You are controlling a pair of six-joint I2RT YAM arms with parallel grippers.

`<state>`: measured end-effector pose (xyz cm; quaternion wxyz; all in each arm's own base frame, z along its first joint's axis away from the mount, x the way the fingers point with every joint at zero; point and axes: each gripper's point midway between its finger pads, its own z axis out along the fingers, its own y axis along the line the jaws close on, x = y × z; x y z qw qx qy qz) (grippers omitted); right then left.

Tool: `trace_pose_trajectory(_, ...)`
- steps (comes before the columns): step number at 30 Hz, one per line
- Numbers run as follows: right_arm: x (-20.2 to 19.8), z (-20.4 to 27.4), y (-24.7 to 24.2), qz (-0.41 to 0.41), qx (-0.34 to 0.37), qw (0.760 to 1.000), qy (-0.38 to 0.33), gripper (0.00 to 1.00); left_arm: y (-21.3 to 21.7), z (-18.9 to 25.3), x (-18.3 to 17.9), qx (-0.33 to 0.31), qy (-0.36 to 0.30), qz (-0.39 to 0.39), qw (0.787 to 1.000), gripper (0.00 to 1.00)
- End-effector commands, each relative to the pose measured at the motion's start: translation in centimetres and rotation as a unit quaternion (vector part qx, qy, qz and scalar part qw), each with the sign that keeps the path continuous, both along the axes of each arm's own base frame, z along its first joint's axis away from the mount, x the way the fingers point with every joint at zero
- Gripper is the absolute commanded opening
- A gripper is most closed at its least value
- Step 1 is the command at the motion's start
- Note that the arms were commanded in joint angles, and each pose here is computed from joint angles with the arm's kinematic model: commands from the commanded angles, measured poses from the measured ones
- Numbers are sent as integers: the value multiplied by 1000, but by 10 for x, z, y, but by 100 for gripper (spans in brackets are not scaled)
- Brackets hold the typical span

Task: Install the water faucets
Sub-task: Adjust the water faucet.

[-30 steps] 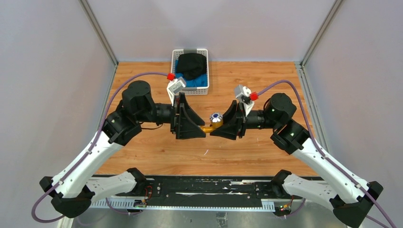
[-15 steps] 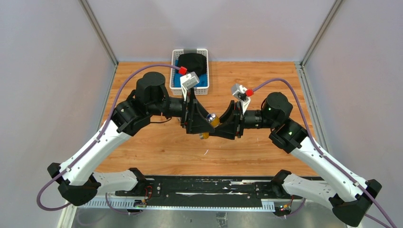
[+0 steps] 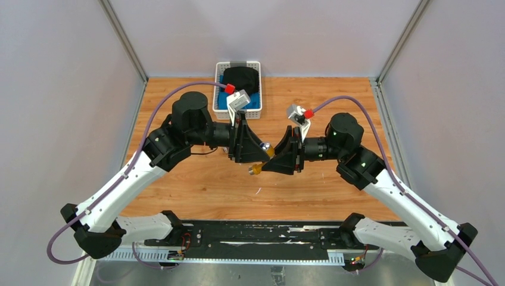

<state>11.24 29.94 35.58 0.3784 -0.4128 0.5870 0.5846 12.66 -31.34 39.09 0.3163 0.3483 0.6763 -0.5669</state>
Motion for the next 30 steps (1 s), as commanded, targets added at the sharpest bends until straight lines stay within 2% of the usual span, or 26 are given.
trace_pose_trajectory(1,0,-1,-7,-25,-45,999,13,34,-2,8,-8,-5,-10,-27,1000,0)
trace_pose_trajectory(4,2,-7,-16,-48,-75,996,18,58,-1,7,-14,-3,-10,-48,999,0)
trace_pose_trajectory(9,-17,2,-26,-5,-89,996,-4,73,-3,-1,-18,19,0,-77,997,0)
trace_pose_trajectory(13,-23,2,-25,19,-80,997,-10,78,-7,5,-18,1,3,-84,996,0)
trace_pose_trajectory(19,-21,-7,-16,24,-81,996,7,78,-9,4,-18,2,8,-92,996,0)
trace_pose_trajectory(23,-20,-11,-8,26,-83,996,18,74,-10,3,-18,2,12,-92,996,0)
trace_pose_trajectory(30,-17,-13,1,29,-80,996,30,47,-9,-1,-20,4,15,-98,995,0)
